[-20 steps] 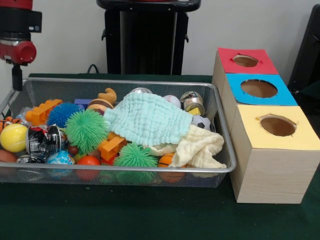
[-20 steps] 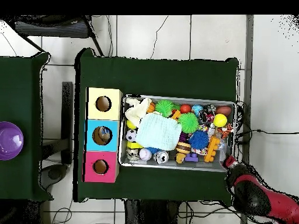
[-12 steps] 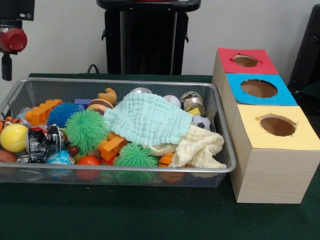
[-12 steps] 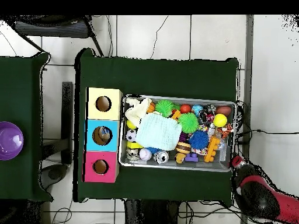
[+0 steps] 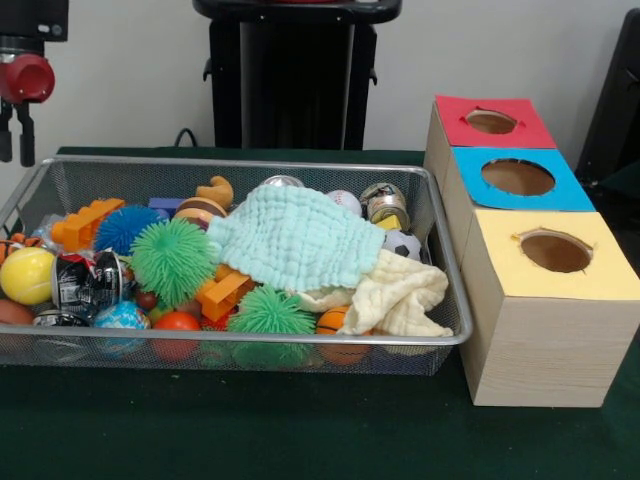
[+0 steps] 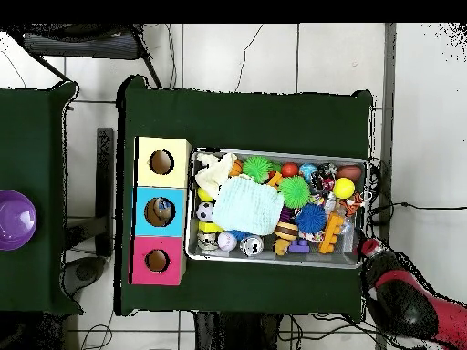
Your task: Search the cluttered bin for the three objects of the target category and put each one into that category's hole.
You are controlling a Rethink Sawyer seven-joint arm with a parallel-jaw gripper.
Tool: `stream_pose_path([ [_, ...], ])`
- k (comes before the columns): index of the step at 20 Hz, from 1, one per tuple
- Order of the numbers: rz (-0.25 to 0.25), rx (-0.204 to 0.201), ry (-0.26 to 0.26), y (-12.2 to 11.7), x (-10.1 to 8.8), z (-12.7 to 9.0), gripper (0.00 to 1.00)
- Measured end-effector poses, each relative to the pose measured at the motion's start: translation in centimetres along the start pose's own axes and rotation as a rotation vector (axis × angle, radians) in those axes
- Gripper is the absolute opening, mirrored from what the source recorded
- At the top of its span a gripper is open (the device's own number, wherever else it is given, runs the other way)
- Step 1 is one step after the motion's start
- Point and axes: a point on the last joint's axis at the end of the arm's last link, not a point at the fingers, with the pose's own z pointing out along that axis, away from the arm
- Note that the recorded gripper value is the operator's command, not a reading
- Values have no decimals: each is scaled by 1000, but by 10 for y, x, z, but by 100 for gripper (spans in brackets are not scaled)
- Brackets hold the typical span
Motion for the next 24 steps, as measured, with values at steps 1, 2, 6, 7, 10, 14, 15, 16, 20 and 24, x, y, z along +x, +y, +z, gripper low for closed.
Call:
stream_pose_path([
  [1,2,-4,2,2,0,0,100],
  [2,4,-8,5,5,1,1,100],
  [6,4,-36,12,21,7,10,100],
  [7,2,-42,13,25,9,12,100],
  [10,-12,-74,14,45,18,22,100],
  [14,-33,-134,18,78,41,42,100],
  [15,-35,-145,21,83,46,46,100],
  [16,-37,-156,24,89,51,51,100],
  [20,-37,-176,47,100,64,62,100],
  [24,-26,-182,66,101,73,70,100],
])
